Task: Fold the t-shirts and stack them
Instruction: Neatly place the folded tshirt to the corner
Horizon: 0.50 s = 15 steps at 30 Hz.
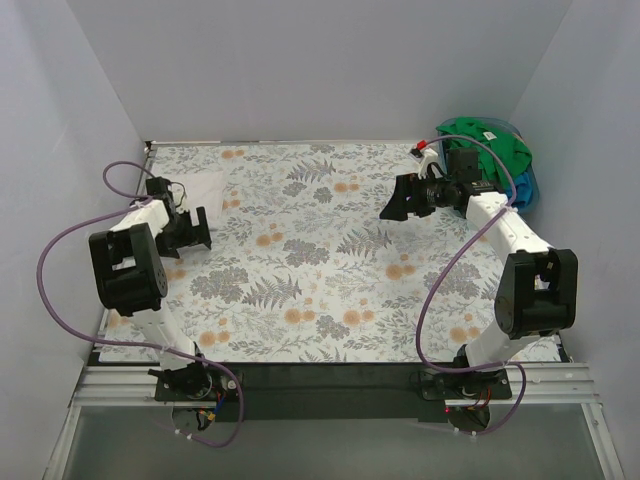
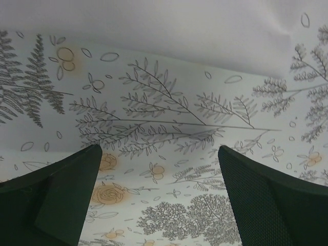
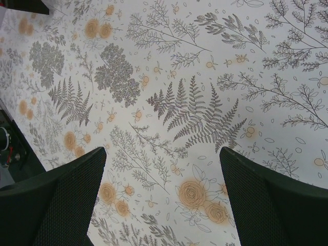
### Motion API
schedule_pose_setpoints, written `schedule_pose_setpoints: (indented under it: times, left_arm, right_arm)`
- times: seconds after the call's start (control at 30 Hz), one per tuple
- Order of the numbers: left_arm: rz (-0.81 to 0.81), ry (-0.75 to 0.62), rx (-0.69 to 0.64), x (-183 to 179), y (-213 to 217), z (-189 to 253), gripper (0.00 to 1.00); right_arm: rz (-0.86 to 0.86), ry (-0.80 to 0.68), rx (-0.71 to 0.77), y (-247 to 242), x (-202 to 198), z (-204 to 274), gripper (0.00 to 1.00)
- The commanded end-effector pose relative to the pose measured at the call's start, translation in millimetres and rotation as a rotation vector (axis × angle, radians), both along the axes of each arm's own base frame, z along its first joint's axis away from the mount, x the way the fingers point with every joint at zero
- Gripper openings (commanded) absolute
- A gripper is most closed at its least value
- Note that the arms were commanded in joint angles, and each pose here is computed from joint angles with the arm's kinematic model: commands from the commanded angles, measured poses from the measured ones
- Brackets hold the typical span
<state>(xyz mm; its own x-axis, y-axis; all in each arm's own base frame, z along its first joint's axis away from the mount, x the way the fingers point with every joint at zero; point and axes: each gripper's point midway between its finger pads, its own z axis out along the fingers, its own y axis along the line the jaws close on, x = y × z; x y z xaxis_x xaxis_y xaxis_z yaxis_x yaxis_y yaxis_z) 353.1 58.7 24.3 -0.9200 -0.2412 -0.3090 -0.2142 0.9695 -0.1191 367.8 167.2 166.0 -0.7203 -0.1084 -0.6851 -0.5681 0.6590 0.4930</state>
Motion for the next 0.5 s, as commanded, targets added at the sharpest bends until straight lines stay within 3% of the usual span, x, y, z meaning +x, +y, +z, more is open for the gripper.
schedule_pose_setpoints:
  times: [0.0, 0.47]
  left_arm:
    - [0.048, -0.064, 0.074, 25.4, 14.4, -4.2, 0.98]
    - [0.143, -0.055, 0.011, 87.4, 17.2, -46.7, 0.98]
  right_arm:
    - [0.004, -0.042, 0.020, 0.3, -0.6, 13.3, 0.98]
    - [-0.009, -0.010, 0.012, -4.5, 3.5, -0.3, 0.98]
